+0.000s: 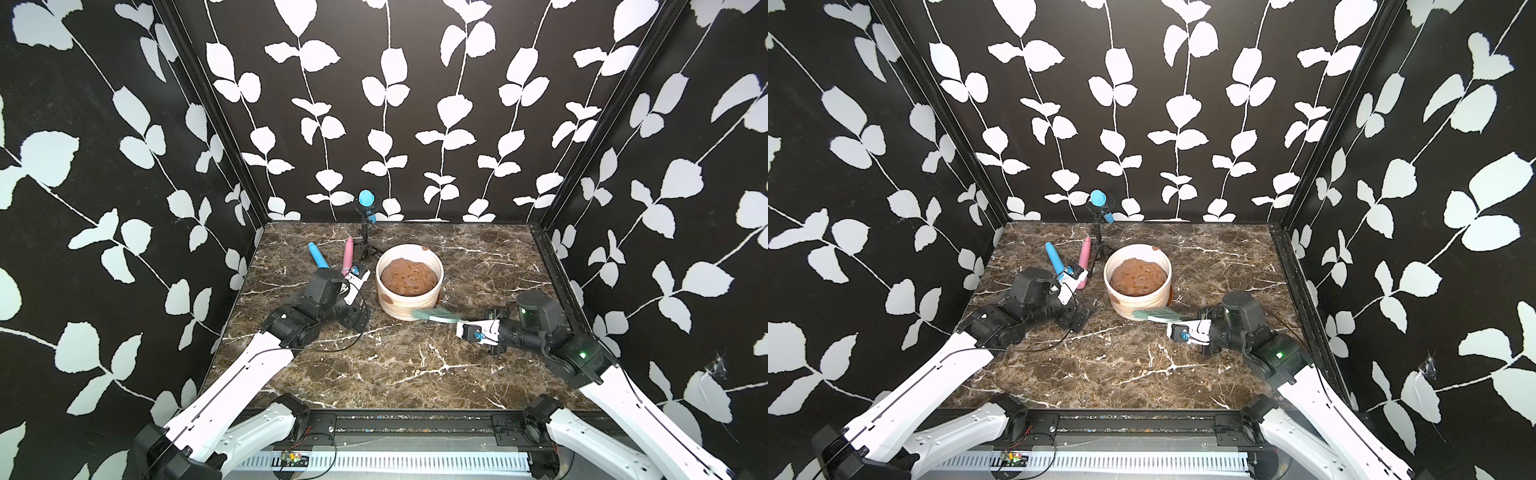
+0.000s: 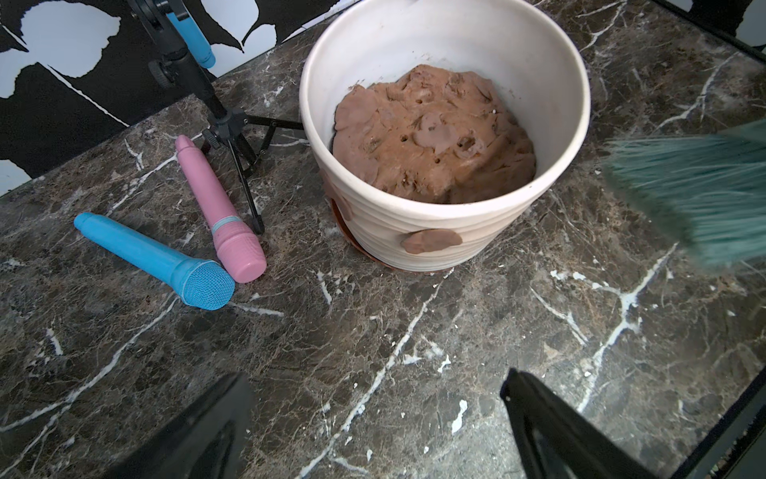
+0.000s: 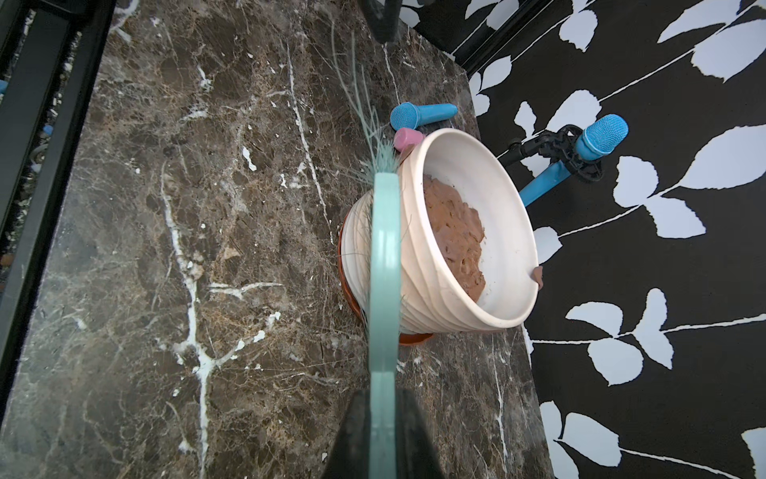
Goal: Scrub the dried mud off the ceramic pot
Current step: Brush off the soil from the pot, then rotate the pot on the tray.
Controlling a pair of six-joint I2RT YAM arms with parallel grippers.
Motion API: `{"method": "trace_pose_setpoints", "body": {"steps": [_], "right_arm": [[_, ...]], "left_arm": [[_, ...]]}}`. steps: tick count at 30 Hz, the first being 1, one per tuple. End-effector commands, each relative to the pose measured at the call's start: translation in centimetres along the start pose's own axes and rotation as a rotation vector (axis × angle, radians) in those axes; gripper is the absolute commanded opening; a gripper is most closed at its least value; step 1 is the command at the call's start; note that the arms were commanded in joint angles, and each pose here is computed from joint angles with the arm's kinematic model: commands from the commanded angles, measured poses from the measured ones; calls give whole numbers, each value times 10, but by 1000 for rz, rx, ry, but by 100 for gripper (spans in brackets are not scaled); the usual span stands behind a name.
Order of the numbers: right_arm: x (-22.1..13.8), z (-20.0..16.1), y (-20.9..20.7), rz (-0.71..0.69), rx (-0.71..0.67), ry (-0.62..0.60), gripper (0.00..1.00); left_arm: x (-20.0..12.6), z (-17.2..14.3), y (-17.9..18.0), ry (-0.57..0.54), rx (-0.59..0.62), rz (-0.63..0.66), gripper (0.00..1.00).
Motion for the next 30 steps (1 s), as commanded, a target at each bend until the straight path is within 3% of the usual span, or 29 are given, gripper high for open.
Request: {"method": "trace_pose_setpoints", "body": {"steps": [1,5,9,13,16,19,23,26,30], "right_arm": [[-10,18,-29,-118,85,-45,0],[-18,27,-52,-160,246,-7,0],[-20,45,-54,-26,447,-32,0],[-7,62,-63,-33,725,33,0],[-2,83,-71,18,813,68,0],[-5,93,-82,20,895,111,0],[-40,74,-110,-274,1005,214,0],[-70,55,-118,-433,1065,219,0],[-97,35,-113,-539,1100,270,0]], "left_arm": [[1,-1,1,-1,-12,7,99],[4,0,2,5,-23,14,98],[3,0,9,5,-49,80,98],[2,3,23,7,-164,180,99],[-4,19,19,-26,-231,120,98],[-13,43,0,-153,-128,-61,98],[-30,60,-53,-329,287,-531,94],[-16,69,-51,-320,393,-502,94],[23,78,-42,-147,467,-475,93]]}}
Point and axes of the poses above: each gripper's point midway between its finger pads, its own x axis out along the fingers, its own y axis along the line the jaws close on, z = x × y, the point moved 6 cm from there along -x, back along the fingers, and after that the axes turned 2 degrees about -x, right-handed, at the moved point
